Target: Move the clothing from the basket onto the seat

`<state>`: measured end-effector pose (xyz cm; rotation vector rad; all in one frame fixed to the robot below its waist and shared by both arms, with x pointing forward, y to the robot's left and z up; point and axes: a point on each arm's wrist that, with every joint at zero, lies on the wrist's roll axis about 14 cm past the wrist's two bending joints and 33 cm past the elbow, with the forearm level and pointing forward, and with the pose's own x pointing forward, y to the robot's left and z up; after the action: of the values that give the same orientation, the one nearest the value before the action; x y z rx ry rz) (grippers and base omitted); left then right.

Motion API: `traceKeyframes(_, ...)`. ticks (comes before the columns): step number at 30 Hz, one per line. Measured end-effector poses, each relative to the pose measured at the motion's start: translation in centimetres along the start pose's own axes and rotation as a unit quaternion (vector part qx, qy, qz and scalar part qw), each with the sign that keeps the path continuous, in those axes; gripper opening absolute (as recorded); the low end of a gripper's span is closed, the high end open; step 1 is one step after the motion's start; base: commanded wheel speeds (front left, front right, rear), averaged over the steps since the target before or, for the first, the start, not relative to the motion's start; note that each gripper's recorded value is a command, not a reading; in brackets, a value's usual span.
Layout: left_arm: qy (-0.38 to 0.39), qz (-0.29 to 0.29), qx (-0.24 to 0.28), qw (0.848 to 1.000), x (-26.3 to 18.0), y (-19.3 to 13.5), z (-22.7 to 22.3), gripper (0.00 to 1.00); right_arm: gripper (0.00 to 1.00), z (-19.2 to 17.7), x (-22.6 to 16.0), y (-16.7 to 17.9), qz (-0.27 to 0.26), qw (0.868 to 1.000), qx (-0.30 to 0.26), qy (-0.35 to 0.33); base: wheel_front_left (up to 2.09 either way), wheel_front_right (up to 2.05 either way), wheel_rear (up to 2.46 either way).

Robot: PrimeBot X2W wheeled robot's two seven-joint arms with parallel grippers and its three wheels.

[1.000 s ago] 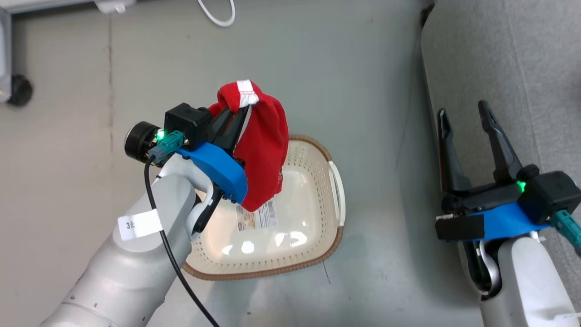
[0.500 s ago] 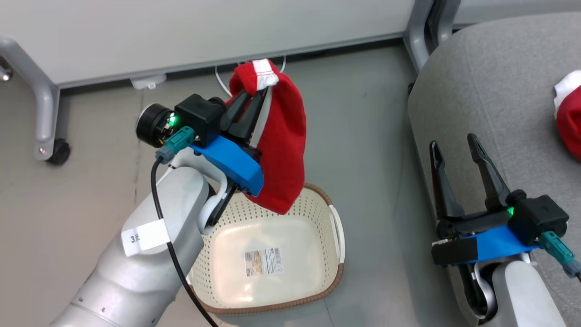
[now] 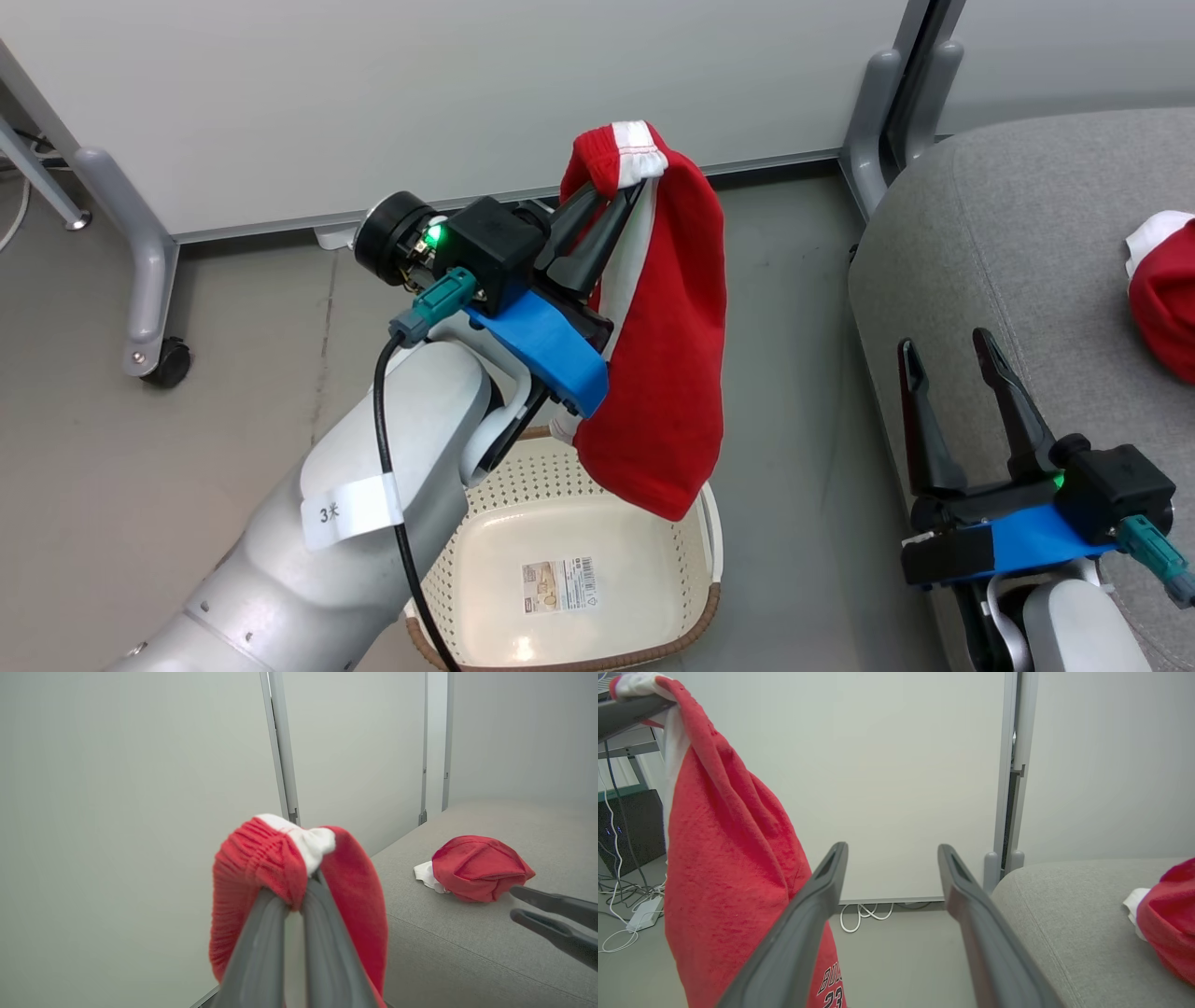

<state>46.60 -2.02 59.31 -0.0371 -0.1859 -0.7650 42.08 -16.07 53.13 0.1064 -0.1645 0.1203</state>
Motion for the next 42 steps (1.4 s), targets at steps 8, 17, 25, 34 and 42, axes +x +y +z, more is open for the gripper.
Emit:
traceKeyframes(8,0.004,-0.007,0.002,1.0,-0.2,-0.5,-0.2,0.0,1.0,0.2,0.3,1.4,0.023,1.0,-0.006,-0.003,0.0,0.0,0.0)
traceKeyframes(17,0.002,-0.01,0.003,1.0,-0.2,-0.7,-0.1,0.0,1.0,2.8,3.2,6.6,0.116,0.992,-0.03,-0.045,0.0,0.0,0.0)
traceKeyframes(25,-0.002,-0.011,0.003,1.0,-0.3,-1.0,0.0,0.0,1.0,3.9,5.8,11.5,0.192,0.978,-0.041,-0.064,0.0,0.0,0.0)
traceKeyframes(34,-0.006,-0.006,0.002,1.0,-0.6,-0.8,0.1,0.0,1.0,0.1,7.6,14.5,0.232,0.971,-0.054,-0.01,0.0,0.0,0.0)
traceKeyframes(42,-0.011,0.0,0.005,1.0,-0.9,-0.5,0.5,0.0,0.0,-2.4,7.9,15.7,0.246,0.968,-0.046,0.03,0.0,0.0,0.0)
